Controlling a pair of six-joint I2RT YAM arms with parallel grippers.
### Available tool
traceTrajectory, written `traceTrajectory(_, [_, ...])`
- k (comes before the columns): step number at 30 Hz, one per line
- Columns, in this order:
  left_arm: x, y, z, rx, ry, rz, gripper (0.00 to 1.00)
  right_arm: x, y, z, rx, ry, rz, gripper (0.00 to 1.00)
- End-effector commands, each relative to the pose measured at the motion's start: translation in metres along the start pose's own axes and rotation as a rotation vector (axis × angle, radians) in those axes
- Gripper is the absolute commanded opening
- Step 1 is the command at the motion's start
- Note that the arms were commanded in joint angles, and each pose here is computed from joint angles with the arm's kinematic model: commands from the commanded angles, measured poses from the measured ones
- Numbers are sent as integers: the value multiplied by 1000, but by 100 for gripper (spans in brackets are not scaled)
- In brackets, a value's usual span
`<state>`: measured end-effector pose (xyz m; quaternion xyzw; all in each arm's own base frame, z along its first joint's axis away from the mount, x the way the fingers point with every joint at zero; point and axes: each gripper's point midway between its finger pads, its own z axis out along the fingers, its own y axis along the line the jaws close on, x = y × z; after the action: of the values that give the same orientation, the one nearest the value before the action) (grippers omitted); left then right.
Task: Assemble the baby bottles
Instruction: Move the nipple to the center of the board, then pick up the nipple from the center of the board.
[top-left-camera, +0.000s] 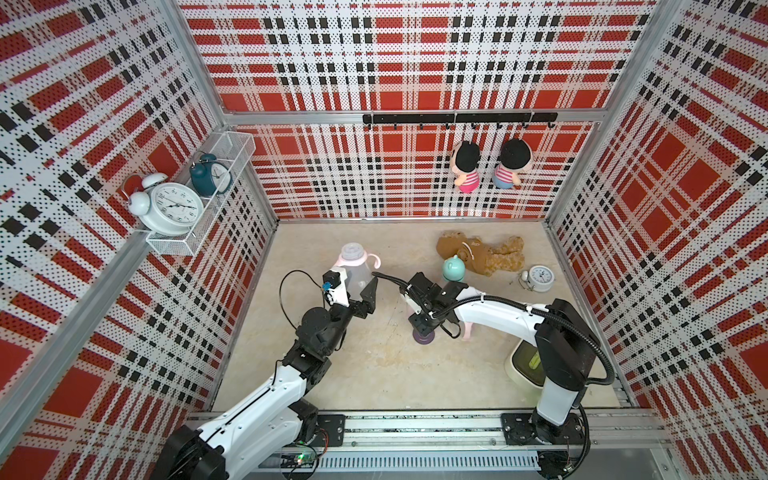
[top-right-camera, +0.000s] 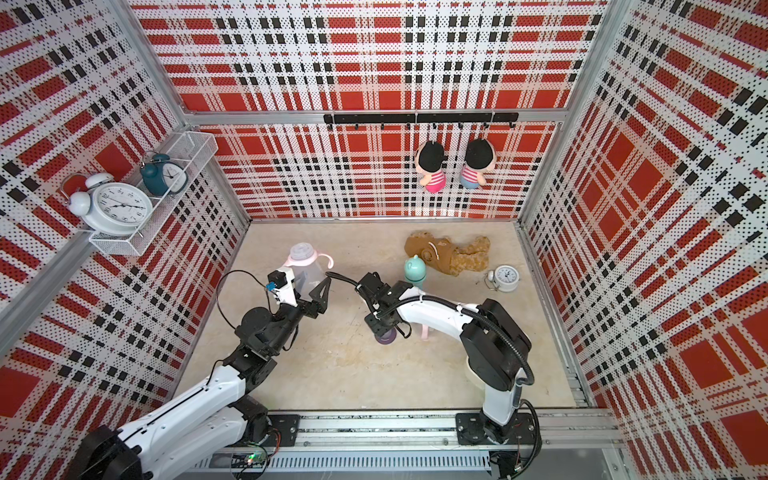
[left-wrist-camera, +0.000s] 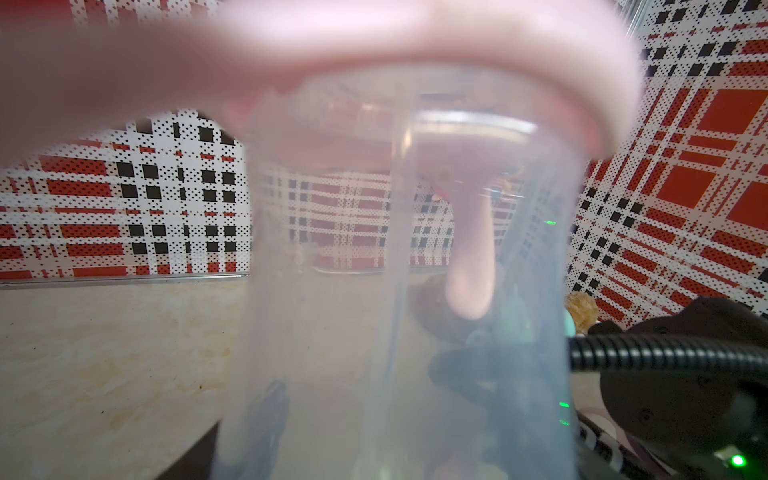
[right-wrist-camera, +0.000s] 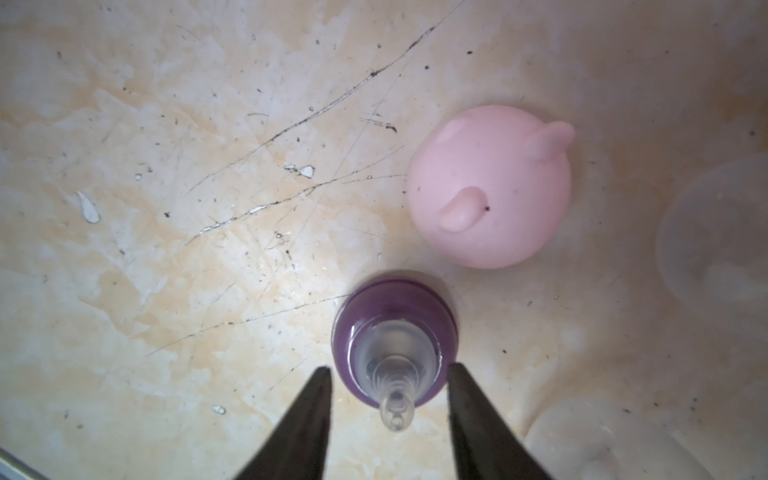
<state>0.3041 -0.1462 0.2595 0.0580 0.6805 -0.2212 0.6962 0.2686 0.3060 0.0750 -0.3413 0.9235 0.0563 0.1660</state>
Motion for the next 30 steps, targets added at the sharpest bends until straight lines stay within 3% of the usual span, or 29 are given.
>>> traceTrajectory(1, [-13,-3,0,11,-41,10,0,-5,-3,-12,19,-29,4,65])
traceTrajectory(5, [-11,-2,-1,12,-37,10,0,2,-6,-11,46,-18,9,80])
traceTrajectory(30, [-1,-4,3,23,-8,13,0,29,8,39,3,38,33,80])
